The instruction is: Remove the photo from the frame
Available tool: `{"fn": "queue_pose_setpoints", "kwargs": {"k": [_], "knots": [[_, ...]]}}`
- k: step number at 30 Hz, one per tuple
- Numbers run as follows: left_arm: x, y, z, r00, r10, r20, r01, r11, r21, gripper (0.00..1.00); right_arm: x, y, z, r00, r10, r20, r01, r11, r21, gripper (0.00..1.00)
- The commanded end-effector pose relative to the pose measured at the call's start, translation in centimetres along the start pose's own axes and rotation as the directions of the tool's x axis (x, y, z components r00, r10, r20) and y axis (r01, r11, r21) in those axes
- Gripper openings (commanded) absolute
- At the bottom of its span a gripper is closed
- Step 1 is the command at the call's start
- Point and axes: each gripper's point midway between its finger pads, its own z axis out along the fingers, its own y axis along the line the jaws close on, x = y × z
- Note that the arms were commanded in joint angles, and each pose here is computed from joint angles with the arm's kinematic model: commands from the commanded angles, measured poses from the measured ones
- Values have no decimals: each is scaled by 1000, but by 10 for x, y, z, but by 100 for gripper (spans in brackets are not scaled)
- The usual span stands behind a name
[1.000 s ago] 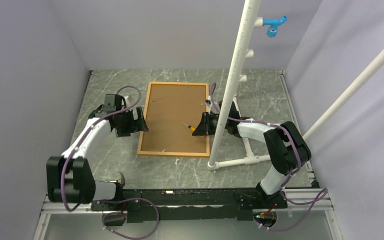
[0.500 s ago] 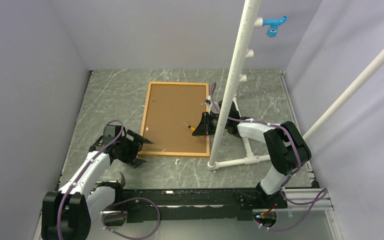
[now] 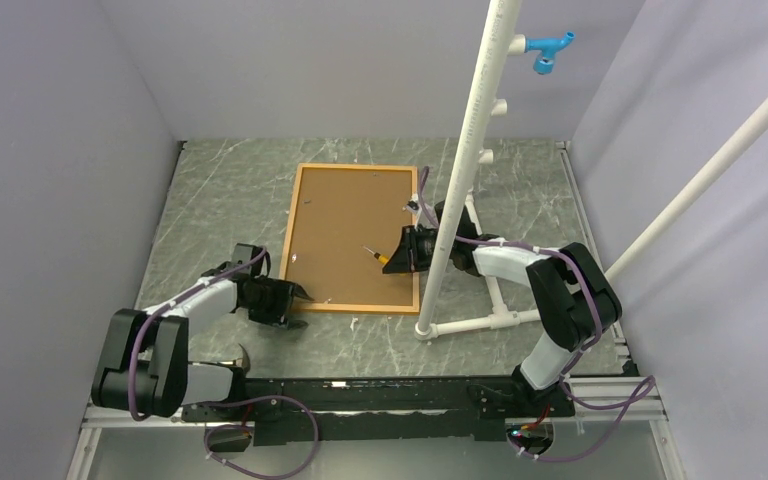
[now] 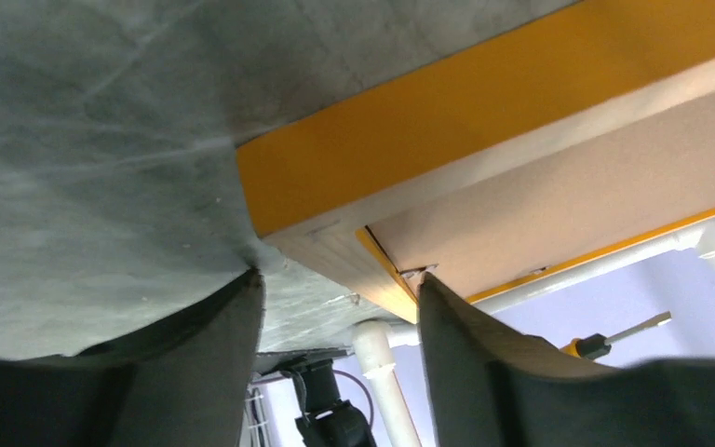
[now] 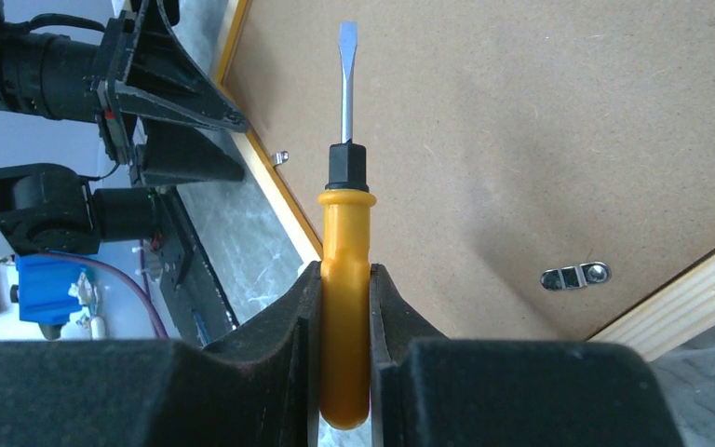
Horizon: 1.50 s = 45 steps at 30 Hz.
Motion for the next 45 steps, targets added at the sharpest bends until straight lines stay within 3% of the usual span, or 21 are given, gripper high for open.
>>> {"fn": "queue_pose_setpoints", "kwargs": {"k": [1,4,10,12,15,21,28,33,45], "knots": [[-10,-10,5,995,-86,52,85,996,25,50,-9,11,5,998,-62,10,63,997,-36,0],[-15,-10,8,994,-81,76,80,997,23,40,-7,12,9,998,-65,-2,65,997,-36,0],[-28,-8,12,992,-19,121,26,998,-50,36,-2,15,17,996,-83,-28,82,996,-37,0],[-32,-11,13,992,23,128,-17,999,-49,27,0,18,19,995,-94,-40,92,995,-39,0],[-41,-20,13,974,163,156,-154,986,-68,0,3,21,24,992,-108,-63,105,994,-41,0],[-62,-43,8,915,372,157,-357,927,-114,0,16,33,39,983,-130,-131,118,988,-98,0],[-88,-71,5,864,479,155,-474,878,-72,0,33,45,66,963,-145,-227,116,984,-137,0],[-91,-77,8,848,506,157,-507,861,-39,0,43,52,81,947,-138,-289,97,984,-149,0],[-96,-67,14,871,471,140,-475,880,-7,0,52,41,107,919,-125,-374,117,992,-44,0]]}}
